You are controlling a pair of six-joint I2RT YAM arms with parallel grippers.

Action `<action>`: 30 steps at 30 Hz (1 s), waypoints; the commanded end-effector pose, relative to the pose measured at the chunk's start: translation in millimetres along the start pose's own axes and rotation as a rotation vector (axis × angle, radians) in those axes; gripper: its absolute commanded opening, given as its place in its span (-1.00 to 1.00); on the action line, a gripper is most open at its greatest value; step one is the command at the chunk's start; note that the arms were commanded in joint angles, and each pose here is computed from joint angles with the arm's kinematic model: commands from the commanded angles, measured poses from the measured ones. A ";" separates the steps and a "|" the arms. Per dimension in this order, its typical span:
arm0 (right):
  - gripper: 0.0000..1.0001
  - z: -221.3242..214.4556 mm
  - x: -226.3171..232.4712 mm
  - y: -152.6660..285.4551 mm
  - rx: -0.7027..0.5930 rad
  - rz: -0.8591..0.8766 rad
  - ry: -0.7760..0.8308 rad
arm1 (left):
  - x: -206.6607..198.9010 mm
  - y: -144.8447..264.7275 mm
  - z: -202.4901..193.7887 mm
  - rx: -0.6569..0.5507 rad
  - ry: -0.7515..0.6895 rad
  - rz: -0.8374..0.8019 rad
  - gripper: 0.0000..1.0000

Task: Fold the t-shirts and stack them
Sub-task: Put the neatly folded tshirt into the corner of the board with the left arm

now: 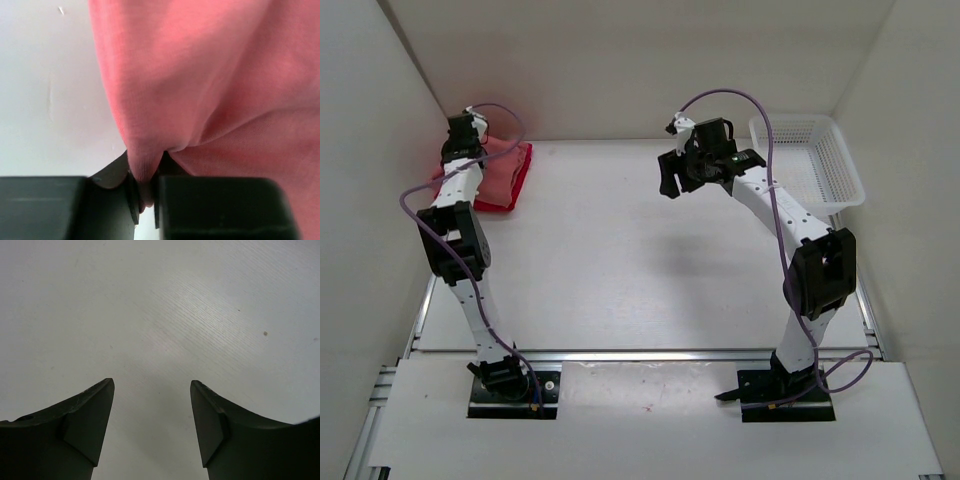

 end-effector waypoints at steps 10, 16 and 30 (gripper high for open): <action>0.24 13.8 10.6 9.3 -0.032 0.016 0.056 | 43.5 -13.5 -8.3 0.049 0.103 0.199 0.75; 0.24 16.4 12.6 7.6 -0.032 0.020 0.066 | 48.9 -7.2 12.5 -0.003 0.136 0.211 0.76; 0.23 7.1 16.7 29.2 -0.041 0.082 0.072 | -21.2 40.1 12.6 0.057 0.260 -0.226 0.79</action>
Point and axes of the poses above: each gripper's point midway between its finger pads, its own y axis back along the fingers, its own x axis along the line the jaws close on, z = x × y, the point moved 6 cm from there along y, back along the fingers, and after that the axes turned 12 degrees about y, right-handed, at the moved point
